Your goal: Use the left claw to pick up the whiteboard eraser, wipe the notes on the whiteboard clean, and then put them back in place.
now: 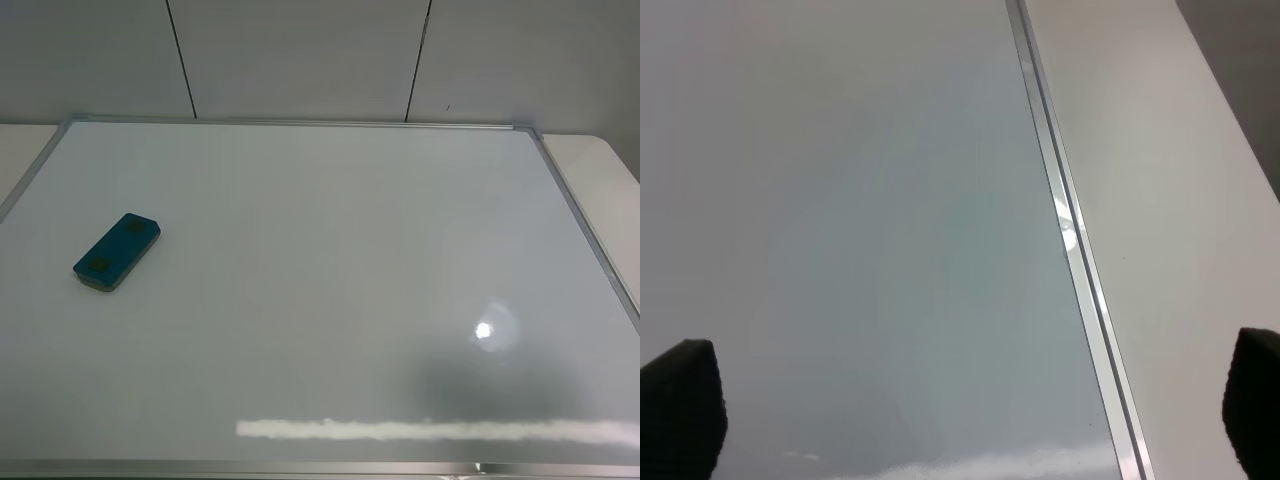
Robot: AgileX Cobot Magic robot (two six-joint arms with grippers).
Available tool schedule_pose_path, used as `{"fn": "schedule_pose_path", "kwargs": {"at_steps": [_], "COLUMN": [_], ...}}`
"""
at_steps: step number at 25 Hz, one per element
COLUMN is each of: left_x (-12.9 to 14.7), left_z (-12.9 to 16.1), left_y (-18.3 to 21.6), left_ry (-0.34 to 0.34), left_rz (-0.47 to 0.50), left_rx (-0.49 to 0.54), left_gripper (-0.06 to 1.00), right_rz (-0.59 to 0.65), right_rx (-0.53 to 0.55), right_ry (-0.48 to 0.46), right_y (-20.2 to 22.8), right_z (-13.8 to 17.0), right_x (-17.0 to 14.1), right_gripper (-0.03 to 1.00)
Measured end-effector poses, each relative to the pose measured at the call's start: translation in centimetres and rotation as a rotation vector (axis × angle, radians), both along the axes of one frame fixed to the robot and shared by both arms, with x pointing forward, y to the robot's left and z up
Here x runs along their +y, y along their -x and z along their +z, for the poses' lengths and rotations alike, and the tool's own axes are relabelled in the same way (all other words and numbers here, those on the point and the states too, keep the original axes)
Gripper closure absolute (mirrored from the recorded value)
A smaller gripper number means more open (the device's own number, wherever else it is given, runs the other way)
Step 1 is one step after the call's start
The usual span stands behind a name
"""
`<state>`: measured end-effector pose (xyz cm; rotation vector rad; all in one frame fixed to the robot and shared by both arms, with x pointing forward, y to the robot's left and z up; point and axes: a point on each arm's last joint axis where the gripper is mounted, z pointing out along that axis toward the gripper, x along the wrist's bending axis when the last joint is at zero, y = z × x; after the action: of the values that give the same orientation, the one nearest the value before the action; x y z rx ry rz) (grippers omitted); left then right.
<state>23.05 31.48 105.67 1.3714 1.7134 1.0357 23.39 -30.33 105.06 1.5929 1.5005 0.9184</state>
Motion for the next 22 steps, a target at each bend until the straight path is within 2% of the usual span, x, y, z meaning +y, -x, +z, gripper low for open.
{"fn": "schedule_pose_path", "kwargs": {"at_steps": [22], "left_x": [0.0], "left_z": [0.0], "left_y": [0.0], "left_ry": [0.0], "left_rz": [0.0], "left_rx": [0.0], "left_gripper": [-0.05], "right_rz": [0.0], "right_rx": [0.0], "right_ry": [0.0], "right_y": [0.0], "right_z": [0.0], "right_x": [0.0], "right_gripper": [-0.02]}}
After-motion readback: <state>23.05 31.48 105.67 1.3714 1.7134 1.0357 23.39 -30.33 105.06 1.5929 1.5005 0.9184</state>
